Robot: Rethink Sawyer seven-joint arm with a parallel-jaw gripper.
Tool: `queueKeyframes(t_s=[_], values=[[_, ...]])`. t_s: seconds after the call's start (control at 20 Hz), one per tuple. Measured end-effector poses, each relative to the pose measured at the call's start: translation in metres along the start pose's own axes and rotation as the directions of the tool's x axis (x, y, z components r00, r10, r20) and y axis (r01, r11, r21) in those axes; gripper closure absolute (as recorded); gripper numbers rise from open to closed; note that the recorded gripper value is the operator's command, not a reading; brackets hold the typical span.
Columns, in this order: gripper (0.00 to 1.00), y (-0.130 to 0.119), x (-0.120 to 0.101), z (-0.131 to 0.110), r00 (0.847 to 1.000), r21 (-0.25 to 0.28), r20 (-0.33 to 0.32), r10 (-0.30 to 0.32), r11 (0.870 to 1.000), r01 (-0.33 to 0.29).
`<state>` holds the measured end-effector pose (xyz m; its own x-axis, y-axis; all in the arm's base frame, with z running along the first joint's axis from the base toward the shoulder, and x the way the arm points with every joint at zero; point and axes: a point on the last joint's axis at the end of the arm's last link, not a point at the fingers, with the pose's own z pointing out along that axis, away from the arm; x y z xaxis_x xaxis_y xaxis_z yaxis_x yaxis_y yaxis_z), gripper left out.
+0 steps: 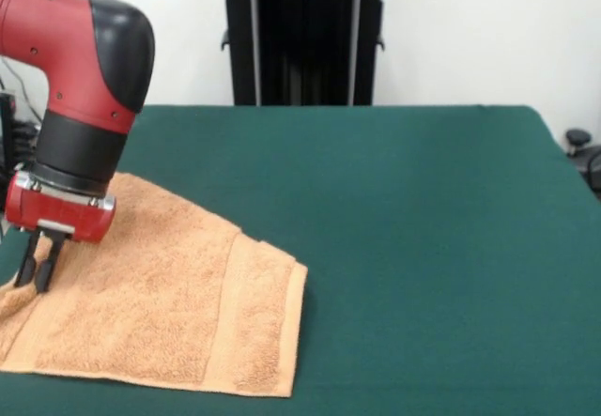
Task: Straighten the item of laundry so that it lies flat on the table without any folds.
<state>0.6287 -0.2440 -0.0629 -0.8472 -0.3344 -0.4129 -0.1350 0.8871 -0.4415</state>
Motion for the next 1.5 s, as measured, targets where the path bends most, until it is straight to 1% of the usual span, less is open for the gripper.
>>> queueKeyframes(t_s=[0.1, 0.25, 0.35, 0.4, 0.55, 0.65, 0.85, 0.9, 1.05, 1.35, 1.5], values=[[1.00, 0.000, -0.003, 0.005, 0.999, 0.006, 0.034, -0.001, 1.000, 0.001], [1.00, -0.002, -0.005, 0.010, 0.998, 0.010, 0.061, 0.007, 1.000, -0.007], [1.00, -0.003, -0.006, 0.011, 0.997, 0.008, 0.068, 0.018, 1.000, -0.018], [0.00, -0.004, -0.006, 0.012, 0.997, 0.008, 0.072, 0.024, 1.000, -0.025], [0.00, -0.012, -0.007, 0.011, 0.997, 0.014, 0.076, 0.034, 0.999, -0.035], [0.00, -0.022, -0.007, 0.011, 0.996, 0.019, 0.073, 0.055, 0.998, -0.056], [0.00, -0.022, -0.009, 0.011, 0.997, 0.012, 0.043, 0.071, 0.997, -0.072], [0.00, -0.016, -0.015, 0.009, 0.997, 0.009, 0.030, 0.074, 0.997, -0.074], [0.00, -0.010, -0.022, 0.007, 0.997, 0.009, 0.023, 0.070, 0.997, -0.071], [0.00, 0.033, -0.058, -0.001, 0.997, -0.021, 0.027, 0.066, 0.998, -0.066], [0.00, 0.043, -0.065, -0.005, 0.997, -0.030, 0.019, 0.076, 0.997, -0.076]])
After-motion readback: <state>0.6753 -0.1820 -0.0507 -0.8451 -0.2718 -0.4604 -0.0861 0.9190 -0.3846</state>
